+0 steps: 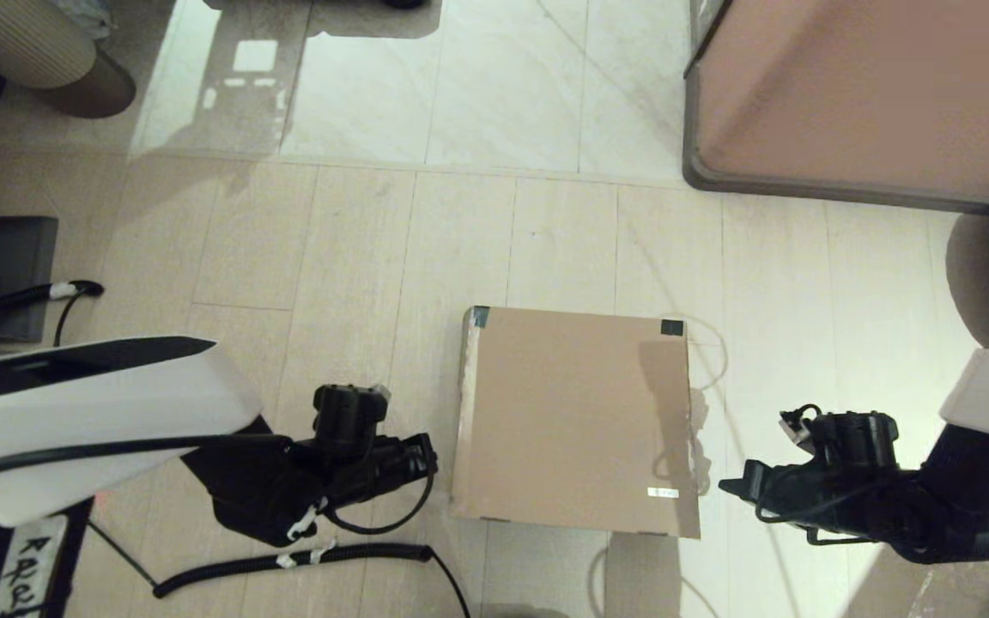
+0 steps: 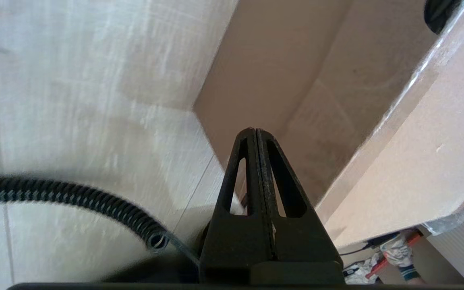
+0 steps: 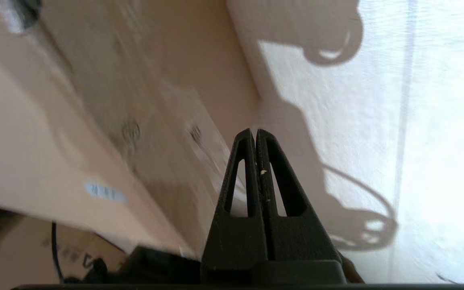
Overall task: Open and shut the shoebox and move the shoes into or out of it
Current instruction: Open the shoe box
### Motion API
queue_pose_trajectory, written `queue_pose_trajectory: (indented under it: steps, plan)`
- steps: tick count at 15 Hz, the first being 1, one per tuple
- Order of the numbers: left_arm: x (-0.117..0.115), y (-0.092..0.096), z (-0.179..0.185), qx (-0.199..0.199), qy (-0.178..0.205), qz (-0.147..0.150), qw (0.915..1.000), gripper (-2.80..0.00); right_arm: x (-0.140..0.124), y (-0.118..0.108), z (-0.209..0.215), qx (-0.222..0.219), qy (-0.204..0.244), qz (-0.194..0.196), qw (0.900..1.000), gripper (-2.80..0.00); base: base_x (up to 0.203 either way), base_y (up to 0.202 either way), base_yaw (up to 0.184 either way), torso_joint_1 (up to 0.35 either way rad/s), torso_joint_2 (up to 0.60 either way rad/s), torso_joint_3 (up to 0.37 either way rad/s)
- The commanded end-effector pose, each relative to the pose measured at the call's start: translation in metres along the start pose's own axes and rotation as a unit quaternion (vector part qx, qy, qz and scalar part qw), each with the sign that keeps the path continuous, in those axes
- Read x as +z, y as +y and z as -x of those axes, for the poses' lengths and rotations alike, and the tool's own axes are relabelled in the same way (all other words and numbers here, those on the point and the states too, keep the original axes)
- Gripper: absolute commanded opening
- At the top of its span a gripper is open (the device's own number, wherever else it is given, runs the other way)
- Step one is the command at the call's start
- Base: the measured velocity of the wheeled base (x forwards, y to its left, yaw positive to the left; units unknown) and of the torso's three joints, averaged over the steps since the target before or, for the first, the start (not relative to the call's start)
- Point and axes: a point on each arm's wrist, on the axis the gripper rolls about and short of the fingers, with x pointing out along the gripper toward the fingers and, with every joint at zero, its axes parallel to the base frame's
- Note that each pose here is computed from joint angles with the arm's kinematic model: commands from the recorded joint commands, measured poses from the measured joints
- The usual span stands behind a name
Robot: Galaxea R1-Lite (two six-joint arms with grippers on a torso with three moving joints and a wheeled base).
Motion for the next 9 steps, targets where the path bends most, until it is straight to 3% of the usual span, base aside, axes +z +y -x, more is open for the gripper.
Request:
queue_pose_trajectory:
  steps: [1, 9]
  plan:
    - [-0.003, -0.004, -0.009, -0.006, 0.002, -0.004, 1.0, -2.8, -0.007, 0.002, -0.018, 0.0, 0.009, 0.001, 1.0, -2.8, 0.0, 0.0, 0.0, 0.0, 0.0, 0.0]
    - [-0.005, -0.024, -0.029, -0.022, -0.004, -0.021, 0.9995, -2.8, -0.007, 0.016, -0.036, 0.007, 0.007, 0.008, 1.0, -2.8, 0.0, 0.0, 0.0, 0.0, 0.0, 0.0]
